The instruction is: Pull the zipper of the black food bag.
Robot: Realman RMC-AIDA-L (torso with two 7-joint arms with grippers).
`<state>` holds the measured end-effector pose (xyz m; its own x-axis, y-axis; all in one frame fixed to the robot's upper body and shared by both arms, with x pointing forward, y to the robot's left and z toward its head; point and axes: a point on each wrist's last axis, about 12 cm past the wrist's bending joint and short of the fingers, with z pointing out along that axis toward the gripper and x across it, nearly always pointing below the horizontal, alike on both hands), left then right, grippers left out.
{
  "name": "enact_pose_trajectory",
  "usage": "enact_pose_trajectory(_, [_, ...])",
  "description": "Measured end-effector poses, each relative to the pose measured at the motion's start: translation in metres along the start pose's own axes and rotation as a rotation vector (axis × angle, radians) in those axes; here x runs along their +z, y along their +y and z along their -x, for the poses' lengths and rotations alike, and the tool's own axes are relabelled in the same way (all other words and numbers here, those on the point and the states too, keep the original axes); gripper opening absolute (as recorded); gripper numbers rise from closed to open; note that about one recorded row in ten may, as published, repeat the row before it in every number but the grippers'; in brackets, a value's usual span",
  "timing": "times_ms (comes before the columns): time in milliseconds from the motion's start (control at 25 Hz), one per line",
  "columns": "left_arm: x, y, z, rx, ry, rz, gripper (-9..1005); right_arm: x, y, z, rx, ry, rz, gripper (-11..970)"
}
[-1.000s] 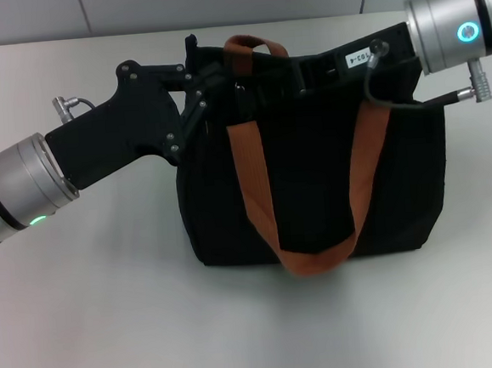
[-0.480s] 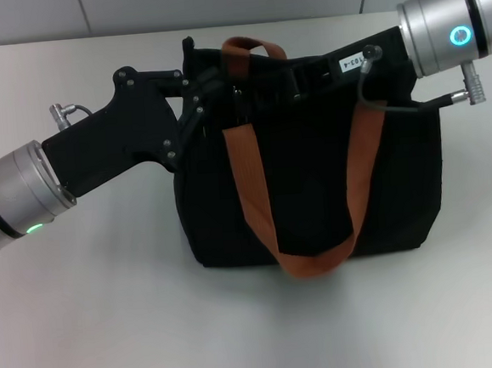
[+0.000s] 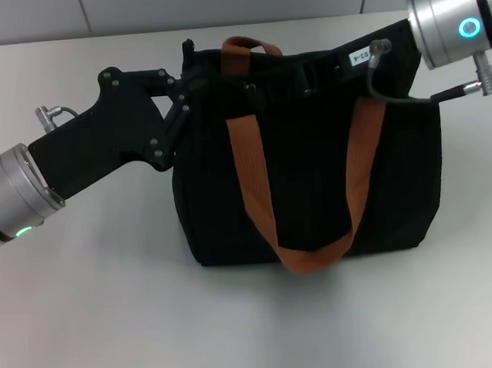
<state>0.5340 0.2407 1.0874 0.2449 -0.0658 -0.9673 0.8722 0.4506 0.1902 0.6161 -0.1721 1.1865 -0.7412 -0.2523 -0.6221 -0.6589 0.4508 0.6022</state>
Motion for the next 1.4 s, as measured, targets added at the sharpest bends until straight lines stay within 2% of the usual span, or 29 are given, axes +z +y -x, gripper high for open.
enact_pose_trajectory(560, [-0.007,0.004,0.0,0.009,0.007,0.047,17,-0.023,0.004,0.0,0.017,0.003,-0.122,-2])
enact_pose_trajectory(960, [-0.01,0.009,0.0,0.001,0.03,0.067,16,-0.052,0.004,-0.016,0.037,-0.035,-0.233,-3])
enact_pose_trajectory(1080, [-0.01,0.01,0.0,0.002,0.031,0.068,16,-0.069,0.004,-0.023,0.049,-0.06,-0.274,-3])
enact_pose_trajectory(1400, [-0.009,0.011,0.0,0.004,0.027,0.077,16,-0.088,0.001,-0.035,0.076,-0.093,-0.328,-3])
